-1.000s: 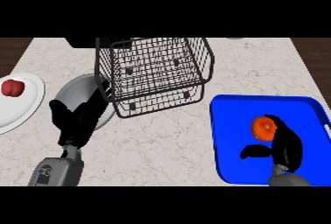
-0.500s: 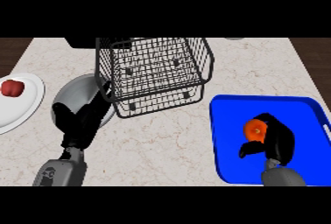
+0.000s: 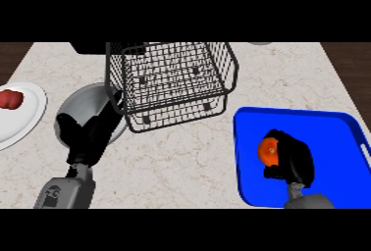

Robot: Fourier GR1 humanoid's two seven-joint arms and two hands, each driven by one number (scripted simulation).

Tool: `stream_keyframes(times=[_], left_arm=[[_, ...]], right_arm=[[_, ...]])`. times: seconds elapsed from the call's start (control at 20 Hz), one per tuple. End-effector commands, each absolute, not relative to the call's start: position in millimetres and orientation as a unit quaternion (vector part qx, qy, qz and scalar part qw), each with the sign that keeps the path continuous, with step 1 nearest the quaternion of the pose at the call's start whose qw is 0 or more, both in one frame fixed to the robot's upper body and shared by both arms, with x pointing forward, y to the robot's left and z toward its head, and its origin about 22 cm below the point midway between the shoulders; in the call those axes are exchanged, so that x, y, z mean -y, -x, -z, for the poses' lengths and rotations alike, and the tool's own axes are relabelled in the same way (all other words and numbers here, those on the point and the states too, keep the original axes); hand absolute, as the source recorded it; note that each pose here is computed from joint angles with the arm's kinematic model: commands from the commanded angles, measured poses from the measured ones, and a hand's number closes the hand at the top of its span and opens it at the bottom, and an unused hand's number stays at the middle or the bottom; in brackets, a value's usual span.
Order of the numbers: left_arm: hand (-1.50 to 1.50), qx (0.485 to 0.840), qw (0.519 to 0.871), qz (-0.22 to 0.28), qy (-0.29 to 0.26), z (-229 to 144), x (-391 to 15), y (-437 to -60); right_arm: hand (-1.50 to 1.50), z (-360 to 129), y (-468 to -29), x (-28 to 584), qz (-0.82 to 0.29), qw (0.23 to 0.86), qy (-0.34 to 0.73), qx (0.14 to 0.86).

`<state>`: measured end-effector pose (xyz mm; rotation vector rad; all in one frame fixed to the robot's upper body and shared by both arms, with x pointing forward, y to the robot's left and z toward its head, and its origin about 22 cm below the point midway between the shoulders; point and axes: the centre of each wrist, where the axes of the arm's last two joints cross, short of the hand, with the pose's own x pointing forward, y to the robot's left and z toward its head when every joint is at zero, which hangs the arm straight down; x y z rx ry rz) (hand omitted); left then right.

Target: Pick the squash from the tray and place it in the tiered basket

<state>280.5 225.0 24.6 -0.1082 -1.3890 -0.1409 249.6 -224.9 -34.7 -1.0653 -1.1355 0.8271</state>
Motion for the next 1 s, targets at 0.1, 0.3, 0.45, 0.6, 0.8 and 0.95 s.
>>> stream_keyframes(times=[0.1,0.3,0.45,0.6,0.8,0.95], left_arm=[[0.0,0.636,0.768,0.054,0.05,-28,-217,-283],[0.0,0.638,0.767,0.06,0.034,-28,-238,-277],[0.0,0.638,0.767,0.057,0.044,-12,-240,-274],[0.0,0.639,0.766,0.059,0.041,-23,-240,-290],[0.0,0.634,0.769,0.068,0.056,-26,-223,-278],[0.0,0.637,0.766,0.067,0.052,-24,-213,-286]], right_arm=[[1.5,-25,-236,179,-0.364,0.661,0.365,0.546],[1.5,-88,-207,159,-0.294,0.668,0.344,0.591],[1.5,-131,-187,162,-0.269,0.623,0.369,0.636],[1.5,-174,-166,160,-0.256,0.598,0.366,0.665],[1.5,-218,-163,152,-0.24,0.567,0.39,0.685],[1.5,-241,-165,137,-0.247,0.554,0.391,0.692]])
